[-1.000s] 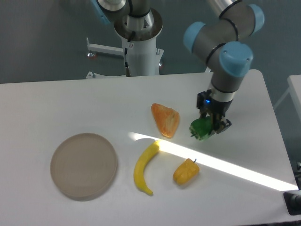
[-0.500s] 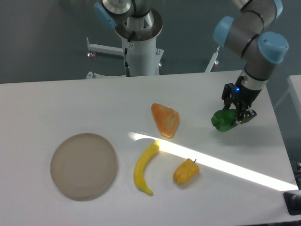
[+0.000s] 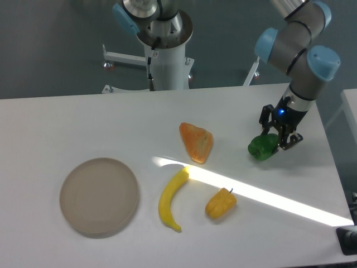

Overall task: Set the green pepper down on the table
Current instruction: 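Lower the green pepper onto the table surface, then open the gripper to release the green pepper and lift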

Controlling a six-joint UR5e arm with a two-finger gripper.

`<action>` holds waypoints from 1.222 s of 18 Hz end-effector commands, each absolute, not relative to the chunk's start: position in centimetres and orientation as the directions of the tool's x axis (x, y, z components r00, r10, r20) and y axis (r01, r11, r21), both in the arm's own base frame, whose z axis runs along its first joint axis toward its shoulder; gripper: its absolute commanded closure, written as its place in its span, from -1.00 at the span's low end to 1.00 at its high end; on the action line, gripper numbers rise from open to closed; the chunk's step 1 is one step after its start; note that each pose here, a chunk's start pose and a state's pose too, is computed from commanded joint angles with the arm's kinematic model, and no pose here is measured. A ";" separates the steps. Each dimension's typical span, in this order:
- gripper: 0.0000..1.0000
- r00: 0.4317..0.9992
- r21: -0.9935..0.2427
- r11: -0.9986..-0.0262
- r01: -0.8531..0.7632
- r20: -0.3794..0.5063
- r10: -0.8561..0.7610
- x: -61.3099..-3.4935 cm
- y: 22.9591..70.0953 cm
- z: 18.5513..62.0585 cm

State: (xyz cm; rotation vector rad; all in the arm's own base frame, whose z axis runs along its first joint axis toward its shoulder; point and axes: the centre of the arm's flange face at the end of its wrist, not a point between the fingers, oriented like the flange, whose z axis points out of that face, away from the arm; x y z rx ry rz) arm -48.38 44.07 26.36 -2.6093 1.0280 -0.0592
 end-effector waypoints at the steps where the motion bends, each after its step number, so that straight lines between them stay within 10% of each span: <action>1: 0.29 0.739 -0.323 -0.684 -0.654 -0.079 -0.669 -48.3 44.0 26.2; 22: 0.29 0.801 -0.329 -0.751 -0.573 -0.030 -0.598 -47.6 44.3 25.6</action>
